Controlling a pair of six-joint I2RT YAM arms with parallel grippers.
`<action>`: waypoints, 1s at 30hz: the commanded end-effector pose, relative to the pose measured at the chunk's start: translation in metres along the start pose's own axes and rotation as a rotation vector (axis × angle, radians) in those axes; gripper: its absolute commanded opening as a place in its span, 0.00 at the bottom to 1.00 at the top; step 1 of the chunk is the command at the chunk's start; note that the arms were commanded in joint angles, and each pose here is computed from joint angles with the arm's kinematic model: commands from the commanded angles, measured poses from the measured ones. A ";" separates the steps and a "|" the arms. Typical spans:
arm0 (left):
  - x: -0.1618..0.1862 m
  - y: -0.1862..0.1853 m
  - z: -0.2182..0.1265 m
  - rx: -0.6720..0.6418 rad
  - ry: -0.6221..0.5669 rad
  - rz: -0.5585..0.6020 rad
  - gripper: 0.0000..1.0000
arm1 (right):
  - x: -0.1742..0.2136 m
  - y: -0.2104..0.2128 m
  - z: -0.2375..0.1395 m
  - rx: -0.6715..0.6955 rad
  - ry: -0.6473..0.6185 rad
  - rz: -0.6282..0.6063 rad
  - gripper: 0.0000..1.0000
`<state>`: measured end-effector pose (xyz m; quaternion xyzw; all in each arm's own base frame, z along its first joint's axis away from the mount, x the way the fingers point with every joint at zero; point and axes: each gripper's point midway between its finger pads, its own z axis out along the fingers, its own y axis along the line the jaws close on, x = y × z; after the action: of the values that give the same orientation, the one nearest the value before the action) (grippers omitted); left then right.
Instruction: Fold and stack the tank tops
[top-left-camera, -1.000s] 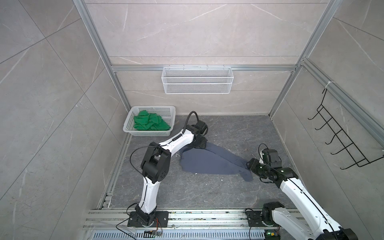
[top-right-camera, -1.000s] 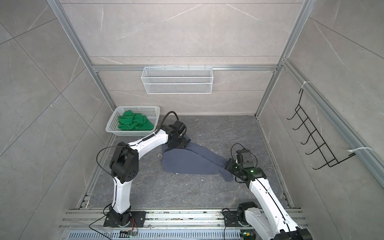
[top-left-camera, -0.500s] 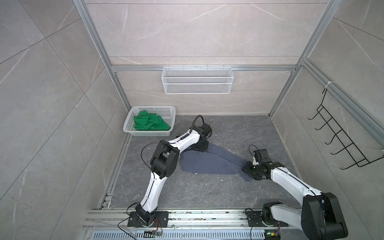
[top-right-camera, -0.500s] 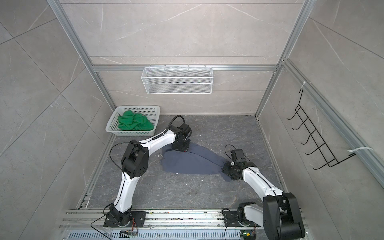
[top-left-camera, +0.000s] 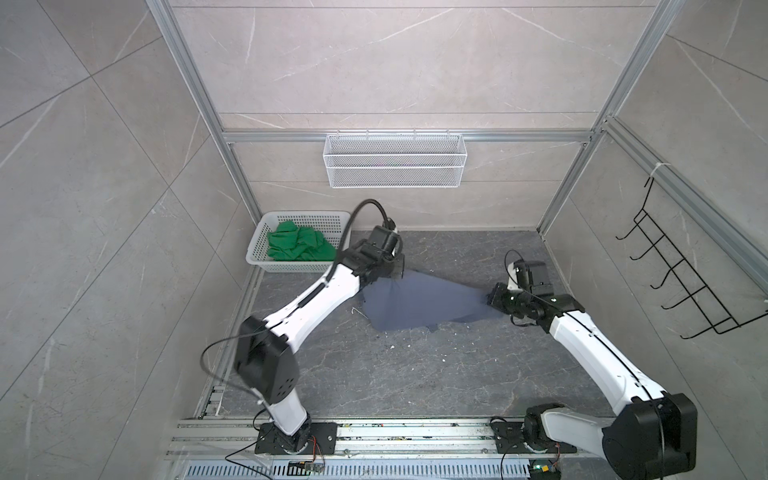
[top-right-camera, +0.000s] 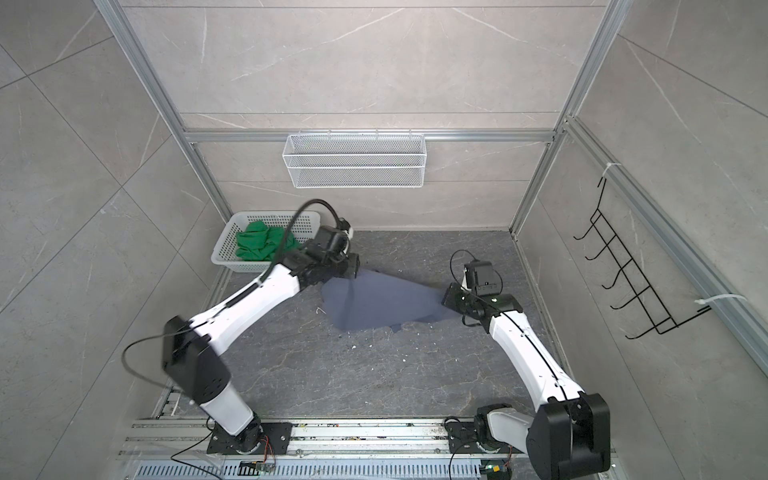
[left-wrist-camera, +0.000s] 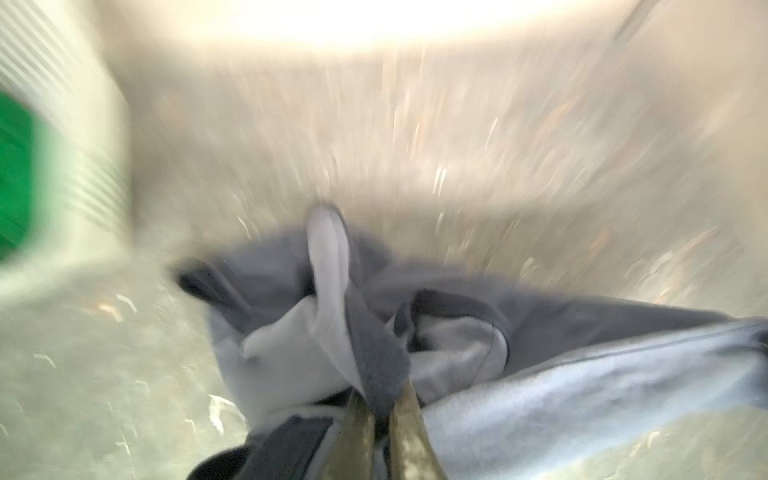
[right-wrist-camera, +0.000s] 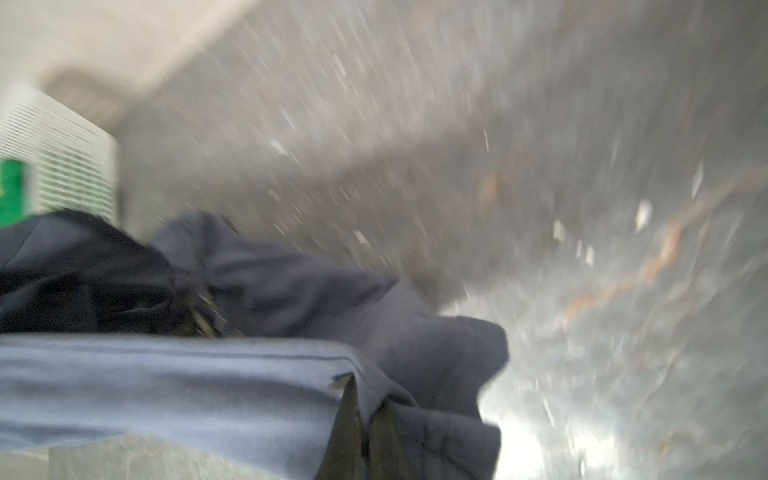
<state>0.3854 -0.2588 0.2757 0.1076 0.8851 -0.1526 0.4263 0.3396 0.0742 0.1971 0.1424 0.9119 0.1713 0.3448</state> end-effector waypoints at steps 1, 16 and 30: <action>-0.031 0.016 -0.048 -0.020 -0.266 -0.010 0.00 | -0.007 0.002 -0.030 0.047 -0.071 -0.105 0.00; 0.233 0.050 -0.031 0.043 0.252 -0.292 0.55 | 0.170 -0.059 0.016 0.110 0.348 0.062 0.47; 0.211 -0.001 -0.004 -0.177 0.479 0.100 0.60 | 0.142 -0.072 -0.002 0.197 0.192 0.071 0.54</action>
<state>0.2554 -0.2629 0.1299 0.1114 0.9529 -0.1329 0.2487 0.2263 0.0656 0.0843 0.1785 0.9506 0.1107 0.2288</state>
